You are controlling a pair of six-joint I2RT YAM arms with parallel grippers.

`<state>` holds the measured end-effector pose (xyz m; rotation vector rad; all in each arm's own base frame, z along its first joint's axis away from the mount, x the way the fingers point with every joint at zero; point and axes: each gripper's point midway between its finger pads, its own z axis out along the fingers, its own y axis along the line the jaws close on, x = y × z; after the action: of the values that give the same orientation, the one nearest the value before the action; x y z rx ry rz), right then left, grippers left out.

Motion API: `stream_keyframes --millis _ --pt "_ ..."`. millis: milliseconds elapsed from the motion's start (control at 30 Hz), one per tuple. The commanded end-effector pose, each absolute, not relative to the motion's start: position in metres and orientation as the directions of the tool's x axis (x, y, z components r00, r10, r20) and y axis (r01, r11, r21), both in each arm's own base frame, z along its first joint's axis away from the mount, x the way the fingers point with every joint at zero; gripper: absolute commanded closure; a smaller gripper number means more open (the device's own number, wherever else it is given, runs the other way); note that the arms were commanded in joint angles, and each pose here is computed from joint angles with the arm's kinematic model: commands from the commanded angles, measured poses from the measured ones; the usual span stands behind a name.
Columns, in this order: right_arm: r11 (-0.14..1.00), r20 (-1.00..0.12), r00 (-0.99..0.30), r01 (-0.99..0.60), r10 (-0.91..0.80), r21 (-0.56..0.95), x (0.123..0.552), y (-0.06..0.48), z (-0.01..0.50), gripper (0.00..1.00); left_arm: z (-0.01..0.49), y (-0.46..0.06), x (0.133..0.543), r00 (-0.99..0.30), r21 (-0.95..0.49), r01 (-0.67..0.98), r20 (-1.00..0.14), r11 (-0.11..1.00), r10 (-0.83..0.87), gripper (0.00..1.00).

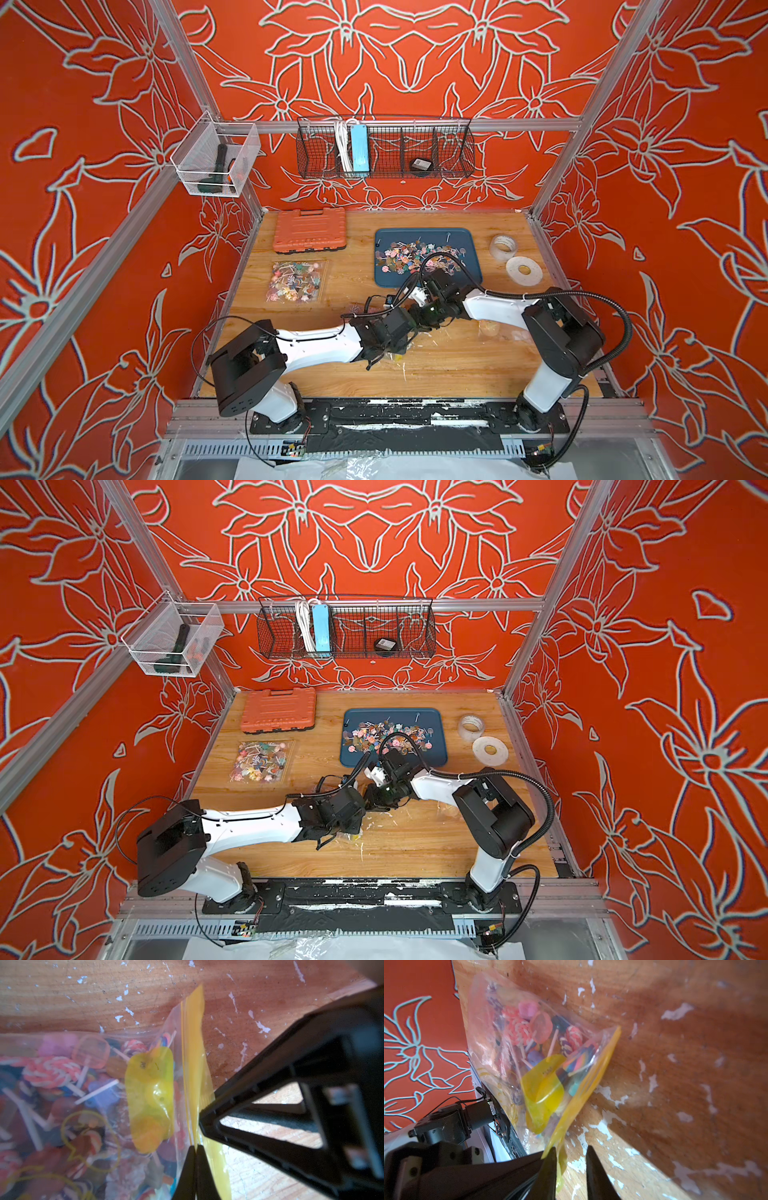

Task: Pour candies out of the ziploc bag
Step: Open the ziploc bag at the center of the board.

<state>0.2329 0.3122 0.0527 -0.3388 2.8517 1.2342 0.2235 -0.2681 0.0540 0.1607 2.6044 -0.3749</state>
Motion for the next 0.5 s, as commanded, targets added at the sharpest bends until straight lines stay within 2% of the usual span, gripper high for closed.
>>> stream_keyframes --millis 0,467 --pt "0.673 -0.103 -0.976 -0.206 -0.191 0.71 0.236 0.318 0.053 0.74 0.058 -0.267 0.226 -0.861 -0.246 0.173 -0.508 0.954 0.025 1.0" --pt "0.678 -0.076 -0.978 -0.191 -0.196 0.709 0.232 0.322 0.042 0.78 0.061 -0.266 0.227 -0.857 -0.246 0.172 -0.515 0.954 0.022 1.0"
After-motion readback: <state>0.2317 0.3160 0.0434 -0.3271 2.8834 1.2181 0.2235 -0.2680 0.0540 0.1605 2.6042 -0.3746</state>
